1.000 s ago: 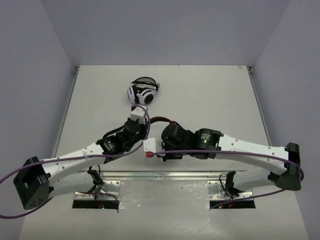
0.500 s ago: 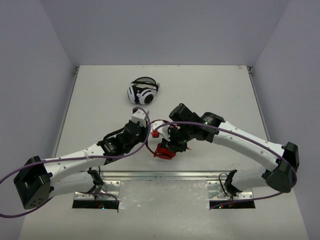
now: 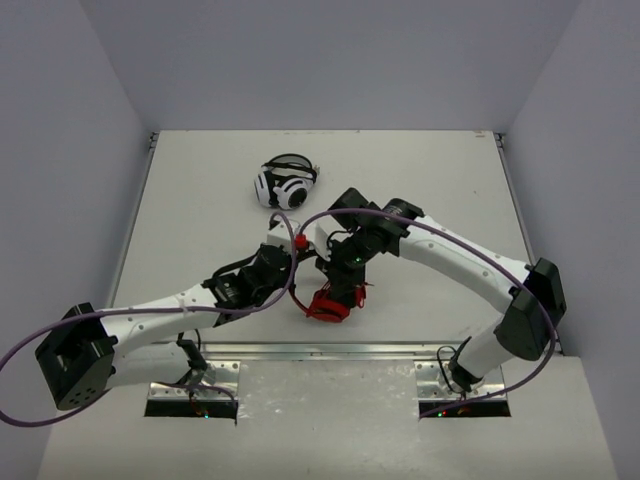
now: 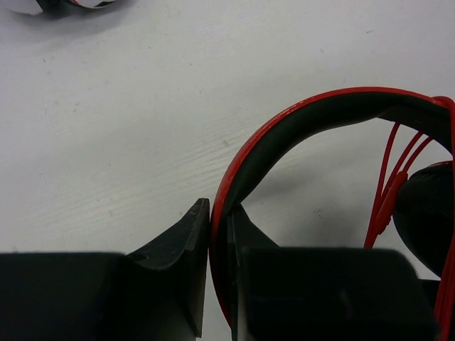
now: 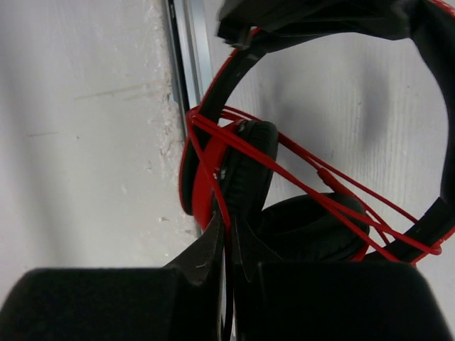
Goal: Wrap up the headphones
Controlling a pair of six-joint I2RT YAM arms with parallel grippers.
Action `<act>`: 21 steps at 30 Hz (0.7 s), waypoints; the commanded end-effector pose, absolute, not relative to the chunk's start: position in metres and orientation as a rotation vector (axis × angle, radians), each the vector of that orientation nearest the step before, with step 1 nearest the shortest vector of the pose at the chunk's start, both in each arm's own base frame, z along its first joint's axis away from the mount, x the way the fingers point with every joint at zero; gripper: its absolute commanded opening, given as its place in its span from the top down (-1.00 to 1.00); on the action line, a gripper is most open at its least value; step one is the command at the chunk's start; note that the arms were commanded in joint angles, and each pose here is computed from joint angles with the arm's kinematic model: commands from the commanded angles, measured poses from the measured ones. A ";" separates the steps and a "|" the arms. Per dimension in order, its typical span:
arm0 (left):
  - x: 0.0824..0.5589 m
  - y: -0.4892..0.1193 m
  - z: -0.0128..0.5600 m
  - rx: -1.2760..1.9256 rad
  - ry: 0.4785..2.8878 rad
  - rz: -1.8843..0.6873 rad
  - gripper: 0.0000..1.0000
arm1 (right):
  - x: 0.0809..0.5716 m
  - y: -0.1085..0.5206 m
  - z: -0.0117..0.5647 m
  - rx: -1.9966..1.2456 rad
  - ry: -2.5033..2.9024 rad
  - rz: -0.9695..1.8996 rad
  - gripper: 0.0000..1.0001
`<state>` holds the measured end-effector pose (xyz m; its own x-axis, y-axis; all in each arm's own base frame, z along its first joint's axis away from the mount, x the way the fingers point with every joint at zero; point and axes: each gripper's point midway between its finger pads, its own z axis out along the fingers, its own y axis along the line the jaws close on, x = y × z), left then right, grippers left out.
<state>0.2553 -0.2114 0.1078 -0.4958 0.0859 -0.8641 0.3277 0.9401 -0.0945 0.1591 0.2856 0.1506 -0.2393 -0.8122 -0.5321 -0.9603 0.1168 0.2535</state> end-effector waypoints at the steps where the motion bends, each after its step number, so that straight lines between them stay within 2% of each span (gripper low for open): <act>1: 0.262 -0.233 0.143 0.296 1.978 -0.405 0.99 | 0.189 0.294 0.163 -1.602 2.113 0.871 0.88; 10: 0.262 -0.237 0.139 0.316 2.011 -0.398 0.99 | 0.204 0.301 0.164 -1.568 2.181 0.983 0.71; 12: 0.264 -0.237 0.143 0.295 2.020 -0.391 0.99 | 0.205 0.301 0.153 -1.578 2.223 0.990 0.77; 14: 0.265 -0.236 0.144 0.282 2.025 -0.382 0.99 | 0.205 0.298 0.144 -1.578 2.254 0.990 0.96; 18: 0.266 -0.226 0.139 0.247 2.072 -0.313 0.99 | 0.212 0.292 0.137 -1.542 2.279 0.960 0.97; 21: 0.264 -0.223 0.133 0.247 2.094 -0.291 0.99 | 0.236 0.276 0.136 -1.444 2.325 0.857 0.97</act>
